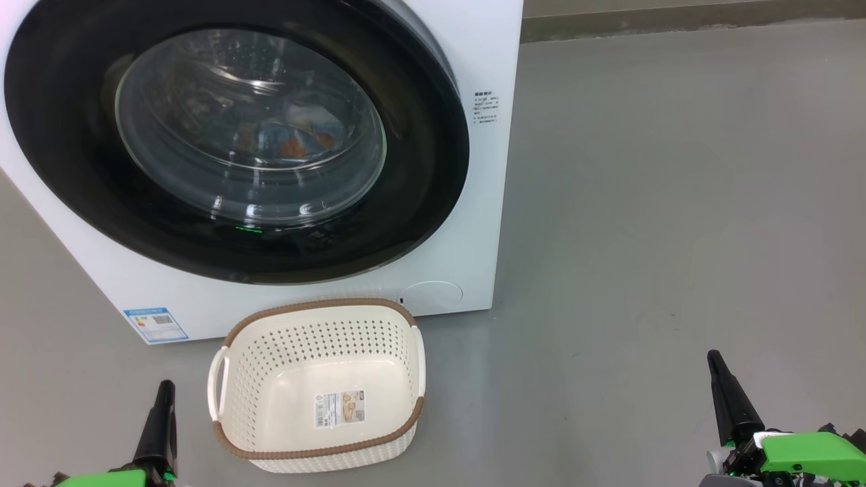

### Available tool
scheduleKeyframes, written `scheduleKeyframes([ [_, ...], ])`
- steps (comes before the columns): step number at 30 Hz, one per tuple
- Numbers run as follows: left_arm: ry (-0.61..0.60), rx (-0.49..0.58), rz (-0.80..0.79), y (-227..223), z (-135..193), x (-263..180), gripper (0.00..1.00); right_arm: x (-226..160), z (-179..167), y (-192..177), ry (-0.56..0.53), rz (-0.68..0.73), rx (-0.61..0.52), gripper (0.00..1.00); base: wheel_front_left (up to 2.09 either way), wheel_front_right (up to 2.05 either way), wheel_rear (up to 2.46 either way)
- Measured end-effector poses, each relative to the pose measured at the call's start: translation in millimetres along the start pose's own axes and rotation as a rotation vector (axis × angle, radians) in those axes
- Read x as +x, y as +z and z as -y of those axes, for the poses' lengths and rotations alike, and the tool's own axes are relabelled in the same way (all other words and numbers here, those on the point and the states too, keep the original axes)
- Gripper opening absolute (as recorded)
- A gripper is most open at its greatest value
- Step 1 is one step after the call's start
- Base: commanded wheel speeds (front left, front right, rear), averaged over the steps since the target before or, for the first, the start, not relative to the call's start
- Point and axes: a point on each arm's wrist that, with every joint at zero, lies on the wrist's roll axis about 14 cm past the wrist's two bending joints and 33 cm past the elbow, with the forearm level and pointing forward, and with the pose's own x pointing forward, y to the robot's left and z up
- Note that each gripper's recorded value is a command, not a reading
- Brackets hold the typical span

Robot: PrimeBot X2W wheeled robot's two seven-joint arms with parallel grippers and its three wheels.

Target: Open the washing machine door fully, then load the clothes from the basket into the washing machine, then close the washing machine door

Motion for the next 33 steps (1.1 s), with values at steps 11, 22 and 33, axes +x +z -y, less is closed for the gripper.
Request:
scheduleKeyframes([
  [11,0.000,0.000,0.000,-0.1,0.0,0.0,0.00,0.0,0.0,0.0,0.000,0.000,0.000,0.00,0.00,0.00,0.00],
  [22,0.000,0.000,0.001,0.1,0.0,0.0,0.00,0.0,0.0,-0.1,0.000,0.000,0.000,0.00,0.00,0.00,0.00],
  [33,0.000,0.000,0.001,0.2,0.0,0.0,0.00,0.0,0.0,0.1,0.000,0.000,0.001,0.00,0.00,0.00,0.00],
])
